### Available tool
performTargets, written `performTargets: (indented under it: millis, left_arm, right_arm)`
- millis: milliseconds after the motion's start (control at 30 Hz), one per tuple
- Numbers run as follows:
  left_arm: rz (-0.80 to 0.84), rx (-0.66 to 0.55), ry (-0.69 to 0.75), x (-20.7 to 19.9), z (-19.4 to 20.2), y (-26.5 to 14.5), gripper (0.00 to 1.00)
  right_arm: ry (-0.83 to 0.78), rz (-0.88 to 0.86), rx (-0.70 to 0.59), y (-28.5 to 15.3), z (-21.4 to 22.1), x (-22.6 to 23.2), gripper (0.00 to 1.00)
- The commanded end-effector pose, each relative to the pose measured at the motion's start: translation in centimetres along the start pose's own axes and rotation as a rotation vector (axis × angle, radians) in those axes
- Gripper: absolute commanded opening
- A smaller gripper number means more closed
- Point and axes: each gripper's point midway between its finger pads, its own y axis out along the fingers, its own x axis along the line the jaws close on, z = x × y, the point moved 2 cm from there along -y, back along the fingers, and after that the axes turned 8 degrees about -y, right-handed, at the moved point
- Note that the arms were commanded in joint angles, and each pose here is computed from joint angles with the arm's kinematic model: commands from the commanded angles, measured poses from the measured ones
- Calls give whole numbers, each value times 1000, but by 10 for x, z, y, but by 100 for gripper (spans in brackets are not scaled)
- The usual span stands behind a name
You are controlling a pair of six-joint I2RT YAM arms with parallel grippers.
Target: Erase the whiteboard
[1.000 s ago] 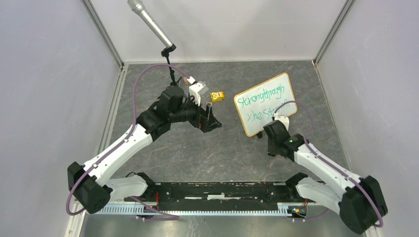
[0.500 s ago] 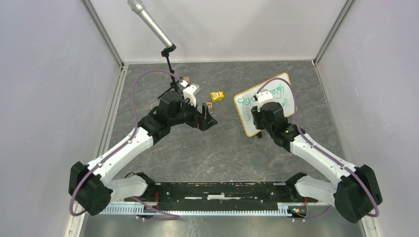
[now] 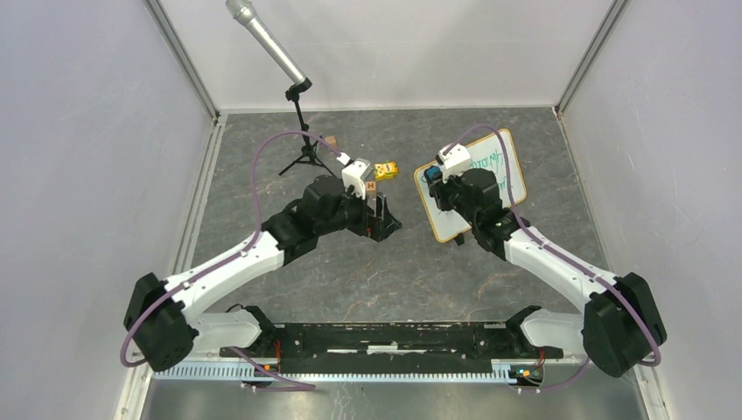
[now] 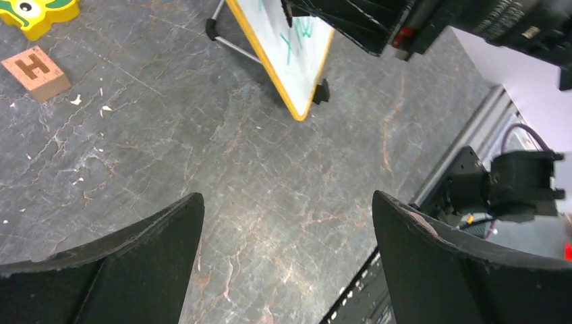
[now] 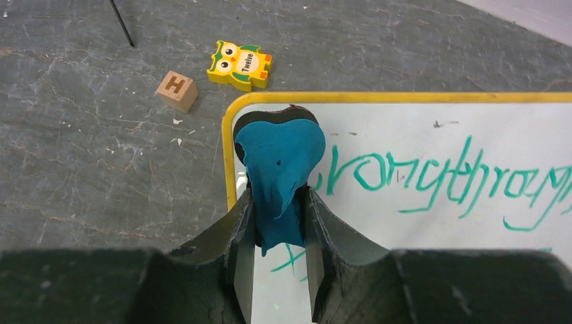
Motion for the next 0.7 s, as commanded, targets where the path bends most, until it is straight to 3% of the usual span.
performTargets:
  millis: [0,133,267,400,567,667]
  left_arm:
    - [44,-134,-87,-11,-30,27,98]
    - [77,-165,-116,-14,-40,53,96]
    - [81,-183,-91,-14,-50,71,95]
    - [65,-214,-96,-6,-55,82,92]
    - [104,-241,-115,2,-62,92,85]
    - [124,-225,-102,7,-59,103,77]
  right_arm:
    - [-41,-25,-80,13,-15,3,18]
    - [-55,-3,-44,17,-4,0,29]
    - [-72,11,-42,17,-5,-2,52]
    - [-69,11,-46,17,-6,-3,68]
    - [-60,8,-58,19,-7,-2,68]
    - [-73,24,-49,23,-4,-4,58]
